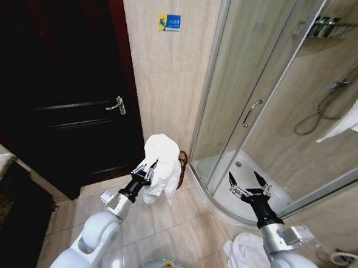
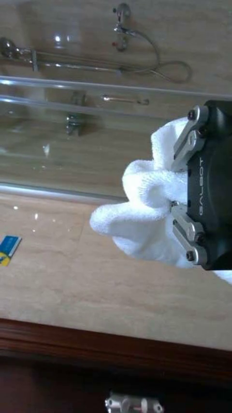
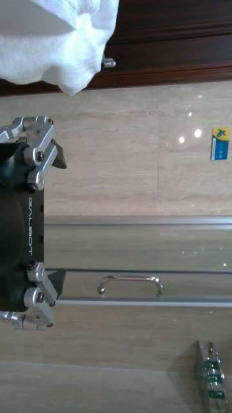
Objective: Discard the used towel into the hamper.
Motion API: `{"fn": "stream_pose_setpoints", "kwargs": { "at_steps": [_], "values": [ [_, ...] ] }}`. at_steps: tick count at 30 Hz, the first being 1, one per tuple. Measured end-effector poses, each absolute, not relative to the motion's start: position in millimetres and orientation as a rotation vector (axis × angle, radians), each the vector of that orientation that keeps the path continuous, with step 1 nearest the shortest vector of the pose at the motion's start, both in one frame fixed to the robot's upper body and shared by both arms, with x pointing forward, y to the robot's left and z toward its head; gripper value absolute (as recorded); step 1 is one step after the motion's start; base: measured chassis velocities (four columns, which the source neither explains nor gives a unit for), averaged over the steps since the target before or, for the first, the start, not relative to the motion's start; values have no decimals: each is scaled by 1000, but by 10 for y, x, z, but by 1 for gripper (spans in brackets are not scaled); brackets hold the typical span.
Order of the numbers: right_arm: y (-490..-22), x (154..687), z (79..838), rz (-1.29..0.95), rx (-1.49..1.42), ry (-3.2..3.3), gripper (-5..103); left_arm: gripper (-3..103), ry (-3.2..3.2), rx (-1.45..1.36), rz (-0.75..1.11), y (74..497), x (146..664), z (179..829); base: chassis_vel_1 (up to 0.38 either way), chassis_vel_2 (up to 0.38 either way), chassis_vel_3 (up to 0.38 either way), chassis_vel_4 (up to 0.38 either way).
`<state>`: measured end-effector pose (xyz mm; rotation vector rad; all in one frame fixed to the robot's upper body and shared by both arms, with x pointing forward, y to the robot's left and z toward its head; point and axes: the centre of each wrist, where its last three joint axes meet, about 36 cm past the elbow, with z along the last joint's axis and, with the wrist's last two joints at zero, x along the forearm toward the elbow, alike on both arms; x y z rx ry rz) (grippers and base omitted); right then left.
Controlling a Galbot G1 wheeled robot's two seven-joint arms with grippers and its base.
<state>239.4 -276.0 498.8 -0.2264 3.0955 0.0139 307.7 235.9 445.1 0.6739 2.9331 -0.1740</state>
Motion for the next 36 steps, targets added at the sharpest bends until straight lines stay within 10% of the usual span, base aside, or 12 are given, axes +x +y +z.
{"fn": "stream_pose_setpoints", "kwargs": {
  "at_steps": [36],
  "values": [
    [-2768,2392,4960,15,-216,3093,100,10,2919,678,-125,2374,3139,4390,-14,38,36,-11]
  ]
}}
